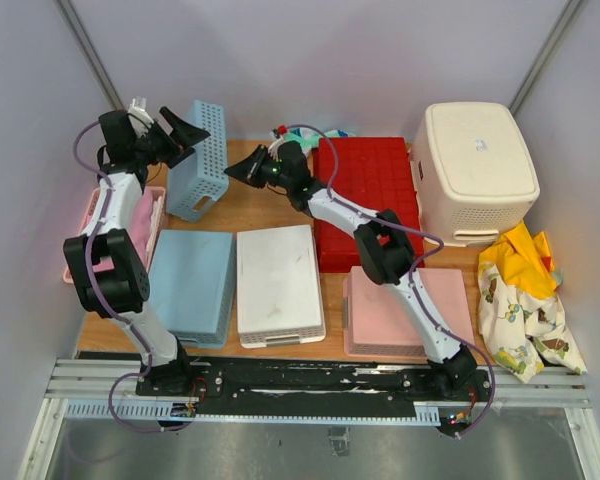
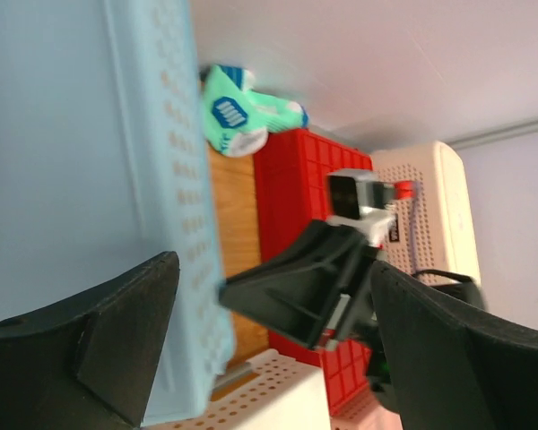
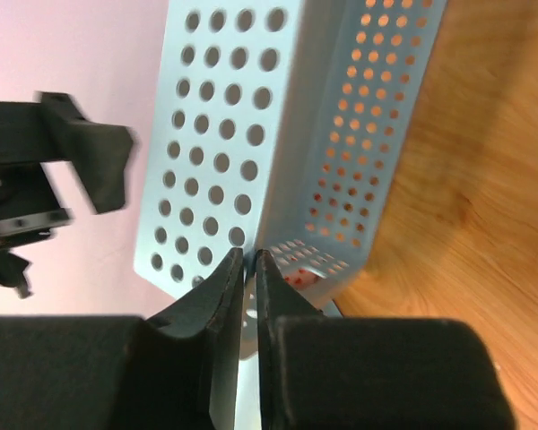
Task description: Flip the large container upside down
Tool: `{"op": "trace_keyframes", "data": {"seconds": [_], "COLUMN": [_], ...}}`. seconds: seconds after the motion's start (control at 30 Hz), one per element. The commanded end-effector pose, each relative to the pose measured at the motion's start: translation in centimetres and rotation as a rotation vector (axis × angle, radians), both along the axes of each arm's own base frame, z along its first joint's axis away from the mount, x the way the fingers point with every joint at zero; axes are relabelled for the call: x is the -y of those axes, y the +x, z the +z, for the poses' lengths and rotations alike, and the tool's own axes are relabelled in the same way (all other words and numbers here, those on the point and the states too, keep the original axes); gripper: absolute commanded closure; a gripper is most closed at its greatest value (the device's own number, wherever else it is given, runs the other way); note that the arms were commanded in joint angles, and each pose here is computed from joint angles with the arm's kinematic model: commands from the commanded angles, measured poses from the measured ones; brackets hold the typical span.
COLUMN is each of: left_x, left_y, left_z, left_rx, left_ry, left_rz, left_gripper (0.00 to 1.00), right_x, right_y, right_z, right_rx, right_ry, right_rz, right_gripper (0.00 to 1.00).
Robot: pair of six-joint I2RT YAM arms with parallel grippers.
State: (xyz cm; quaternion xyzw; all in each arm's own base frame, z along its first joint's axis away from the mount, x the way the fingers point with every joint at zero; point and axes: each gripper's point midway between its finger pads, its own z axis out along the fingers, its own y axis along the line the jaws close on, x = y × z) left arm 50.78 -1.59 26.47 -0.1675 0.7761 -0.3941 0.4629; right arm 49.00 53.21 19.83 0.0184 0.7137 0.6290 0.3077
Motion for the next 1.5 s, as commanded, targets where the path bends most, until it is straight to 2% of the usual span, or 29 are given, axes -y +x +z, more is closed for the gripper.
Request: {"op": "trace_keyframes", "data": {"seconds": [0.0, 0.2, 0.23, 0.4, 0.47, 0.57, 0.73, 0.83, 0.9, 1.0, 1.1, 1.17, 1.3, 1.47], "left_x": [3.8, 3.9, 3.9, 3.9, 2.5, 0.5, -2.2, -4.6, -5.4, -6.1, -4.9, -3.8, -1.2, 1.5], "left_y": [-0.7, -1.0, -1.1, -2.6, -3.4, -5.1, -9.6, -13.3, -15.8, -19.2, -21.7, -22.7, -23.7, -24.4], "left_z": [3.1, 4.8, 5.2, 6.7, 6.6, 6.1, 5.2, 3.7, 3.3, 2.9, 3.1, 3.0, 0.9, -1.5], "left_rx": [0.063, 0.09, 0.096, 0.101, 0.077, 0.029, -0.022, -0.025, 0.008, 0.039, 0.089, 0.115, 0.092, 0.063], "left_ry": [-0.033, -0.014, -0.013, 0.049, 0.154, 0.286, 0.425, 0.505, 0.516, 0.548, 0.526, 0.479, 0.41, 0.357], "left_rz": [-0.119, -0.122, -0.124, -0.123, -0.053, 0.043, 0.19, 0.362, 0.455, 0.527, 0.508, 0.478, 0.369, 0.24], "left_gripper": [0.09, 0.03, 0.01, 0.01, 0.01, 0.01, 0.01, 0.01, 0.01, 0.01, 0.01, 0.01, 0.01, 0.01], "right_x": [0.3, 4.4, 5.2, 10.0, 11.9, 14.0, 17.2, 19.9, 23.1, 29.9, 37.2, 40.7, 45.6, 48.6], "right_y": [-1.8, -1.4, -1.2, -0.2, 0.1, 0.1, -0.9, -2.4, -3.4, -5.3, -8.3, -10.6, -15.4, -20.0], "right_z": [-1.7, -5.3, -6.0, -6.6, -5.5, -3.4, 0.4, 3.3, 4.8, 5.6, 6.0, 5.2, 3.2, 1.3], "right_rx": [-0.084, -0.154, -0.17, -0.178, -0.143, -0.084, 0.012, 0.134, 0.189, 0.163, 0.135, 0.119, 0.056, -0.03], "right_ry": [0.019, -0.068, -0.091, -0.199, -0.254, -0.36, -0.597, -0.762, -0.89, -1.09, -1.264, -1.38, -1.57, -1.678], "right_rz": [0.03, -0.015, -0.024, -0.115, -0.166, -0.214, -0.255, -0.291, -0.369, -0.569, -0.79, -0.849, -0.849, -0.793], "right_gripper": [1.0, 1.0, 0.97, 0.62, 0.52, 0.42, 0.4, 0.38, 0.38, 0.37, 0.29, 0.24, 0.2, 0.2]}}
